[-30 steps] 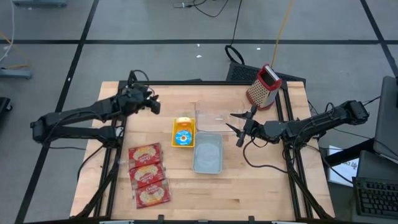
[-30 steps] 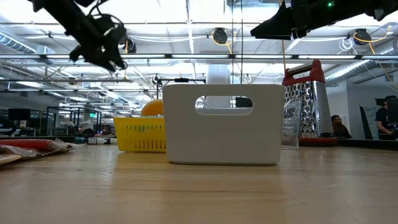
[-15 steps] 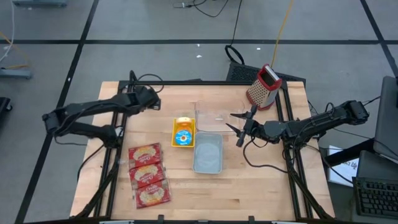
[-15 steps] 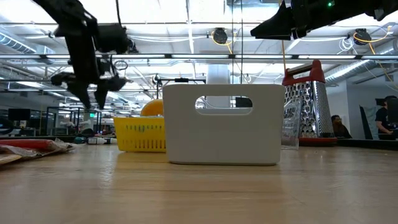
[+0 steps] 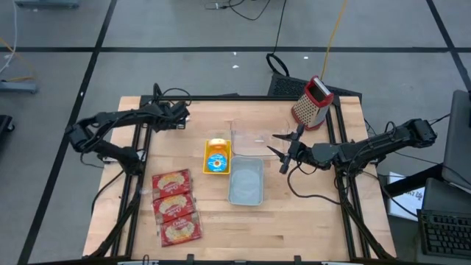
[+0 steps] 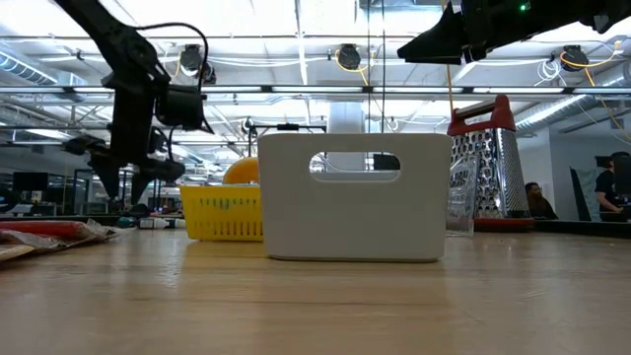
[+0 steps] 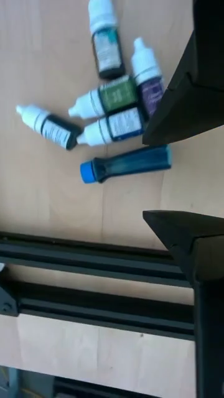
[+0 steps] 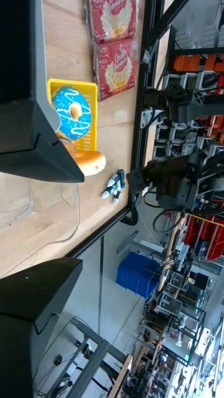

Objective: Pick & Place Food Item
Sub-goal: Put the blue food coloring bottle into the gray bin

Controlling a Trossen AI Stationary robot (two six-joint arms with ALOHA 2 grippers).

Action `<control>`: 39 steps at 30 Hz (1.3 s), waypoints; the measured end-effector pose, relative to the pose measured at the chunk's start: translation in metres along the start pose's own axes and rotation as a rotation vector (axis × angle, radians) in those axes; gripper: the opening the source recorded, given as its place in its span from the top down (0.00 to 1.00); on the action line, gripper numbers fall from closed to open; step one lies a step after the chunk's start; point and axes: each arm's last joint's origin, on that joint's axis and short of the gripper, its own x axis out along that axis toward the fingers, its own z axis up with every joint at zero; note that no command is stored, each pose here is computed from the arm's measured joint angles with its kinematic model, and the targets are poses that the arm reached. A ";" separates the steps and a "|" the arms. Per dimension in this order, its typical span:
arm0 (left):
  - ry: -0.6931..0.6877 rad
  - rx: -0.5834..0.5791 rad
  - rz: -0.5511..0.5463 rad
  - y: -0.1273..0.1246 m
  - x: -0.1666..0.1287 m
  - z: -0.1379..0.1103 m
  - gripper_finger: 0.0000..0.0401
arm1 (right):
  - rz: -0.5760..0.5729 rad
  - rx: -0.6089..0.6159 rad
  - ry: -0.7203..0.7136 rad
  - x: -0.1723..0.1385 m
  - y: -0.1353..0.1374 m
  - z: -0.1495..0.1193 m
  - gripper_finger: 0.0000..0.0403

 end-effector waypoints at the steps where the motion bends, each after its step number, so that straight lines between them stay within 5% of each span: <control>1: 0.008 -0.005 0.001 -0.001 0.003 0.001 0.54 | 0.000 0.000 0.000 0.000 0.000 0.000 0.51; 15: 0.103 0.024 0.026 -0.007 0.039 0.010 0.54 | 0.001 -0.005 0.007 0.000 0.000 -0.001 0.51; 39: 0.220 0.029 -0.076 -0.001 0.044 0.015 0.54 | 0.002 -0.001 0.012 0.000 0.000 -0.001 0.51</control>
